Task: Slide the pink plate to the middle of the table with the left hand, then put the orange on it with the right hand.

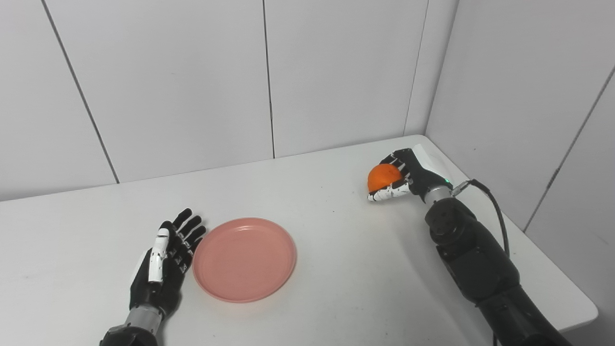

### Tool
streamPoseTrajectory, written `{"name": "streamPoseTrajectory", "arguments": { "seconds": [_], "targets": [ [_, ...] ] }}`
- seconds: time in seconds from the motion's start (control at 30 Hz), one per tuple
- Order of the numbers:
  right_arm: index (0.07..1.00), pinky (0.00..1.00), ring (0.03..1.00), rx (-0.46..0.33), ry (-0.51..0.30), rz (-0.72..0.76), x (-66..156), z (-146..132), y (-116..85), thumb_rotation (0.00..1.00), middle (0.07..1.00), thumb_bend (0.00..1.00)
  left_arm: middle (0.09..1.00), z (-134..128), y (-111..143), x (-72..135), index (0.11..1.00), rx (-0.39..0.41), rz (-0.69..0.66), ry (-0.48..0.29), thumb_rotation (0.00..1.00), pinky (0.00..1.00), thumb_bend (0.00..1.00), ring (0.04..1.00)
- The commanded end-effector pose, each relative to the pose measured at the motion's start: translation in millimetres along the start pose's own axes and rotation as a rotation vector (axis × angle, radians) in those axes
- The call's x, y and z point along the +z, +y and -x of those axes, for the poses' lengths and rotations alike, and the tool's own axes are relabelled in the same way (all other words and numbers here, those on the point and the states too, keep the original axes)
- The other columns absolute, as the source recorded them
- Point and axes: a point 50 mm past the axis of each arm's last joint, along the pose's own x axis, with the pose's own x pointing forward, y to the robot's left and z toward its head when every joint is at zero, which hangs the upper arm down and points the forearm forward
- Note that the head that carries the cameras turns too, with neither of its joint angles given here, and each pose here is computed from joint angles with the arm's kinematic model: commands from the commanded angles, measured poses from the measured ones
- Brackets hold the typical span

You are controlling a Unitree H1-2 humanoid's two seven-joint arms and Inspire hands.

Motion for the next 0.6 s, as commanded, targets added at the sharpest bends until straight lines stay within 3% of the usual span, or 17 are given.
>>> {"name": "streamPoseTrajectory", "arguments": {
  "seconds": [0.0, 0.3, 0.57],
  "targets": [
    [0.487, 0.34, 0.412, -0.087, -0.124, 0.008, 32.0, -5.8, -30.1, 0.14, 0.475, 0.50, 0.879, -3.2, -2.9, -5.2, 0.858, 0.008, -0.008, 0.028, 1.00, 0.90, 0.34, 0.877],
    [0.489, 0.41, 0.462, -0.051, -0.237, -0.037, 76.2, 0.3, -33.9, 0.14, 0.514, 0.50, 0.879, -7.4, -15.4, -10.8, 0.860, 0.005, -0.021, 0.026, 1.00, 0.89, 0.35, 0.874],
    [0.488, 0.37, 0.433, 0.008, -0.363, -0.047, 123.8, 11.7, -23.1, 0.14, 0.485, 0.50, 0.876, -11.4, -28.4, -15.5, 0.858, 0.004, -0.030, 0.026, 1.00, 0.88, 0.36, 0.872]
  ]
}}
